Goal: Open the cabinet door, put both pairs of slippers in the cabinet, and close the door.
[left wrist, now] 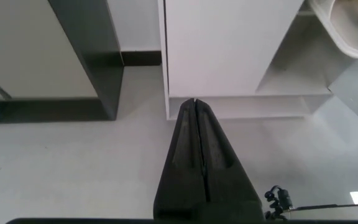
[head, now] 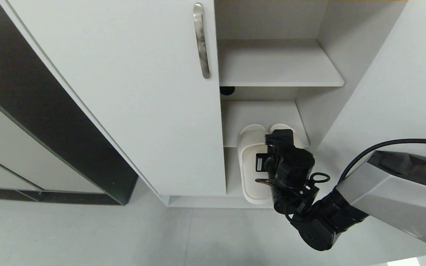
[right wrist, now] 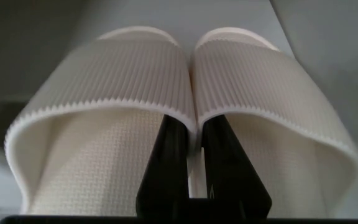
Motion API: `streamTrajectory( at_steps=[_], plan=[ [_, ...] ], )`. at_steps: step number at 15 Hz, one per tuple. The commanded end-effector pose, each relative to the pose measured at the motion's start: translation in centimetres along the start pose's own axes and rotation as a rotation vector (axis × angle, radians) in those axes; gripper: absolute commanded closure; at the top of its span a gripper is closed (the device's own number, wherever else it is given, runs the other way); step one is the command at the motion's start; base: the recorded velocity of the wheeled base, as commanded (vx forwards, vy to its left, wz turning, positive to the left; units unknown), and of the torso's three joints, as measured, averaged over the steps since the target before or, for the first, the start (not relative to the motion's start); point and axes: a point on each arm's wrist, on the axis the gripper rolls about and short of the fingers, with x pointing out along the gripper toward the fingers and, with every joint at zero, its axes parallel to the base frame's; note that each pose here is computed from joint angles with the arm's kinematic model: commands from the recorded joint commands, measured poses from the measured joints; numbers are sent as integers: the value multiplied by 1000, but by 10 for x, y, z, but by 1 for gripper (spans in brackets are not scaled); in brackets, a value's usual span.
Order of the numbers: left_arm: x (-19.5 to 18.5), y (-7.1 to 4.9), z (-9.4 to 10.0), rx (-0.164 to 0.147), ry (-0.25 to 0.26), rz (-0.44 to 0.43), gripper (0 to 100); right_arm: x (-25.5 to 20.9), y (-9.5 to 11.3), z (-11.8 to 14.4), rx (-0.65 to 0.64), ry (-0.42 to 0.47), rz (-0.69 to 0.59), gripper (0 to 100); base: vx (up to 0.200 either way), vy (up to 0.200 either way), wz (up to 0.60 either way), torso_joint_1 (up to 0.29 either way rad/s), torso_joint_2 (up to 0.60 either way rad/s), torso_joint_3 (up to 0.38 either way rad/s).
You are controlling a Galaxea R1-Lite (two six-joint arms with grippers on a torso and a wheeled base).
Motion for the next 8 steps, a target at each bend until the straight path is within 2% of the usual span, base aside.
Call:
streamTrajectory(
  at_steps=[1, 4, 8],
  plan=[
    [0, 0, 0, 0, 3, 0, 100, -1, 1, 1, 1, -1, 4, 100, 200, 0, 0, -2, 2, 7],
    [0, 0, 0, 0, 1, 0, 100, 0, 3, -6, -7, 9, 5, 100, 0, 0, 0, 0, 0, 0],
    [0, 0, 0, -2, 1, 0, 100, 18, 11, 3, -19, 23, 0, 100, 0, 0, 0, 0, 0, 0]
  ],
)
